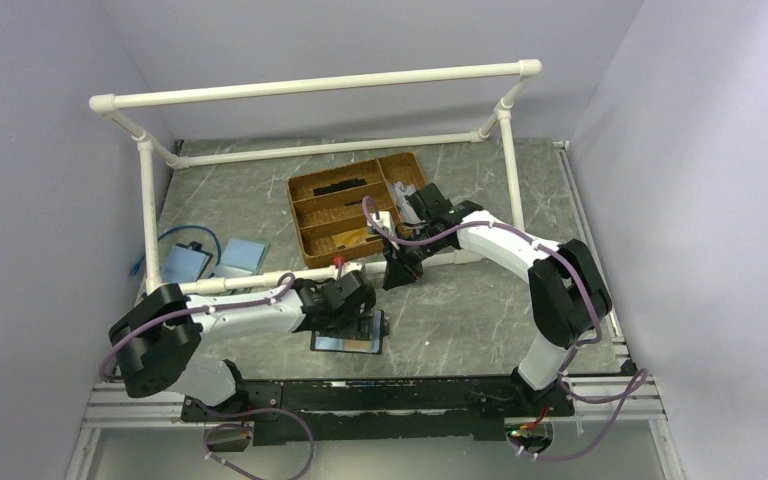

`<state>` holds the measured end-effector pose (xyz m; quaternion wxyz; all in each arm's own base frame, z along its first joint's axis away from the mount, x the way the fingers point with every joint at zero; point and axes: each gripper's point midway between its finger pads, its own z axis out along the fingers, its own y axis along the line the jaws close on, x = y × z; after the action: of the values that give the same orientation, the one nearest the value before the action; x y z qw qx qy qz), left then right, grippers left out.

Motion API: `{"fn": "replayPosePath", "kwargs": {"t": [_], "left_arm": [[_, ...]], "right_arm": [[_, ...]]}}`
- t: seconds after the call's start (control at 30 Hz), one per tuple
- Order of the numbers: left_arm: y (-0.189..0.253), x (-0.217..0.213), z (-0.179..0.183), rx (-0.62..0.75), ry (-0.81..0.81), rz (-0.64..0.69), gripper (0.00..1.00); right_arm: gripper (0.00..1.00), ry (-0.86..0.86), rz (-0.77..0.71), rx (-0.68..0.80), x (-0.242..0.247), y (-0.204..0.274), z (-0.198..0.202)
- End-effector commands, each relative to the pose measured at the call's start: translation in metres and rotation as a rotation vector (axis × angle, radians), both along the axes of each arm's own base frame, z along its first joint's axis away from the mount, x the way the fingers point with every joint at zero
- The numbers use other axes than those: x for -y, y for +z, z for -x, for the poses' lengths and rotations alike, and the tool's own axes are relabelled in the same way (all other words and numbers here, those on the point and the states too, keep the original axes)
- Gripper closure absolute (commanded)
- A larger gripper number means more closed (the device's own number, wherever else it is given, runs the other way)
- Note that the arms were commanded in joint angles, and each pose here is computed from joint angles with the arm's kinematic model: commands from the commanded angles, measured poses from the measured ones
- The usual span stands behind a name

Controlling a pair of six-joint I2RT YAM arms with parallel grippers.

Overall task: Take the credit cards out of the card holder
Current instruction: Remove the credit card from the card holder.

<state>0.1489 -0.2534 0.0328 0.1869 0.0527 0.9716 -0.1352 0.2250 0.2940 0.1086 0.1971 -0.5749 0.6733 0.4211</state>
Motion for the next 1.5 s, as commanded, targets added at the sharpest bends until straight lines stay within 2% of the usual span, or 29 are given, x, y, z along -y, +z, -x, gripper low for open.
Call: {"fn": "replayPosePath", "kwargs": {"t": [0.0, 0.13, 0.37, 0.43, 0.53, 0.63, 0.8, 1.0, 1.2, 1.47], "left_arm": [[0.006, 0.012, -0.007, 0.03, -0.006, -0.001, 0.2], [0.002, 0.016, -0.004, 0.019, -0.011, -0.013, 0.19], [-0.007, 0.008, -0.003, 0.012, 0.029, -0.132, 0.2], [-0.011, 0.004, -0.002, 0.01, 0.041, -0.171, 0.23], [-0.011, 0.004, -0.001, 0.008, 0.051, -0.179, 0.35], [-0.004, 0.011, 0.0, 0.012, 0.046, -0.115, 0.38], [0.011, 0.031, 0.008, 0.018, -0.002, 0.115, 0.39], [0.014, 0.039, 0.015, -0.027, -0.021, 0.326, 0.41], [0.018, 0.035, 0.014, -0.04, -0.002, 0.416, 0.44], [0.02, 0.031, 0.014, -0.046, 0.005, 0.489, 0.43]], "right_arm": [[0.81, 0.018, -0.07, 0.046, -0.006, 0.026, -0.005], [0.81, 0.019, -0.07, 0.044, -0.006, 0.025, -0.005], [0.82, 0.019, -0.07, 0.04, -0.005, 0.025, -0.005], [0.82, 0.018, -0.069, 0.039, -0.005, 0.025, -0.005], [0.82, 0.021, -0.069, 0.038, -0.005, 0.025, -0.004], [0.82, 0.029, -0.07, 0.032, -0.005, 0.025, -0.003], [0.81, 0.05, -0.088, -0.015, -0.005, 0.026, 0.008], [0.82, 0.038, -0.088, -0.143, -0.014, 0.015, 0.019], [0.85, 0.081, -0.01, -0.196, -0.033, -0.008, 0.041], [0.93, 0.038, 0.051, -0.181, -0.039, -0.023, 0.037]]}}
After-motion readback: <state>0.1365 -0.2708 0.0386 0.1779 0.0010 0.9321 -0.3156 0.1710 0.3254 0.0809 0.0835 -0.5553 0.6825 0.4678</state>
